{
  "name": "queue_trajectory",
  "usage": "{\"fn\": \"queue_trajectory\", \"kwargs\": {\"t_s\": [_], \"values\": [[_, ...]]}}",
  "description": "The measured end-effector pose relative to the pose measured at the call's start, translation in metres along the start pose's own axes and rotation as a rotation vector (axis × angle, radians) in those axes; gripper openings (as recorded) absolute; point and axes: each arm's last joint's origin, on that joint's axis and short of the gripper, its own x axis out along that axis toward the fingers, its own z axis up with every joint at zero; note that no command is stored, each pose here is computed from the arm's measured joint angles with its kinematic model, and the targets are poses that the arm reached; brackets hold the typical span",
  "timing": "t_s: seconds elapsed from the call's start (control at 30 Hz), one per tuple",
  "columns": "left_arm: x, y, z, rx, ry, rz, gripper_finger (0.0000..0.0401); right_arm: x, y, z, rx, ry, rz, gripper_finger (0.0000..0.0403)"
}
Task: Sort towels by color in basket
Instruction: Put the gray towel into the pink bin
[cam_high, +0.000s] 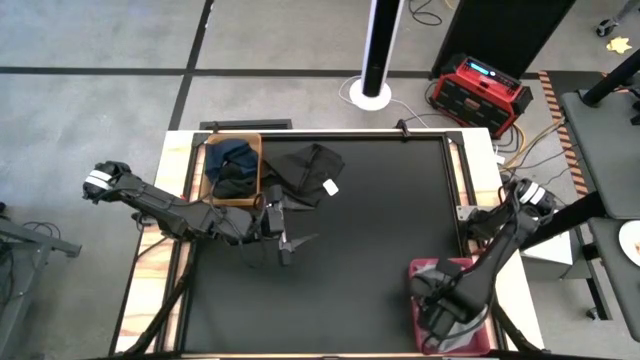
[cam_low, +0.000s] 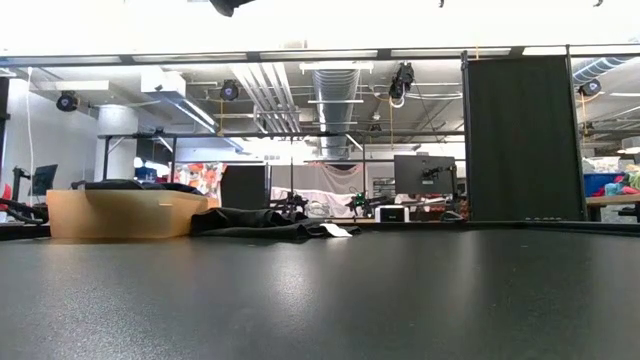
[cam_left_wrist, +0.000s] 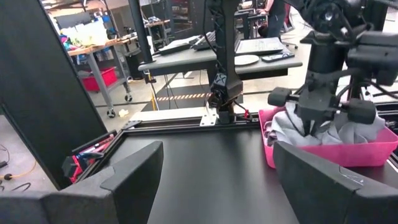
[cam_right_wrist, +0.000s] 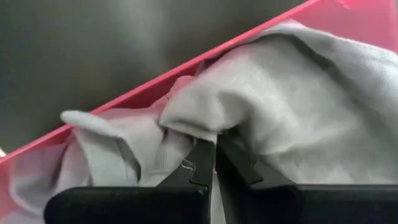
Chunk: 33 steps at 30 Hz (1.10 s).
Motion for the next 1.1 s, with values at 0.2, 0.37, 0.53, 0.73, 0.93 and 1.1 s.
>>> {"fn": "queue_trajectory", "kwargs": {"t_s": [0.2,0.37,0.53,0.73,0.93,1.1], "values": [[0.0,0.0,0.0,-0.002,0.003,0.0,0.0287,-0.015,0.001,0.0,0.024,0.032,0.029,0.0024],[0.0,0.0,-0.001,-0.002,0.006,-0.001,0.0287,-0.031,0.001,-0.001,0.032,0.049,0.024,0.0035],[0.0,0.0,-0.002,-0.005,0.016,-0.002,0.0287,-0.048,0.002,0.0,0.039,0.048,0.029,0.0028],[0.0,0.0,-0.003,-0.005,0.031,-0.003,0.0287,-0.062,0.006,0.002,0.05,0.034,0.067,0.001],[0.0,0.0,-0.003,-0.009,0.031,-0.003,0.0287,-0.058,-0.004,0.001,0.072,-0.008,-0.049,0.0009],[0.0,0.0,-0.003,-0.014,0.03,-0.003,0.0287,-0.039,-0.012,0.002,0.079,-0.042,-0.128,0.0009]]}}
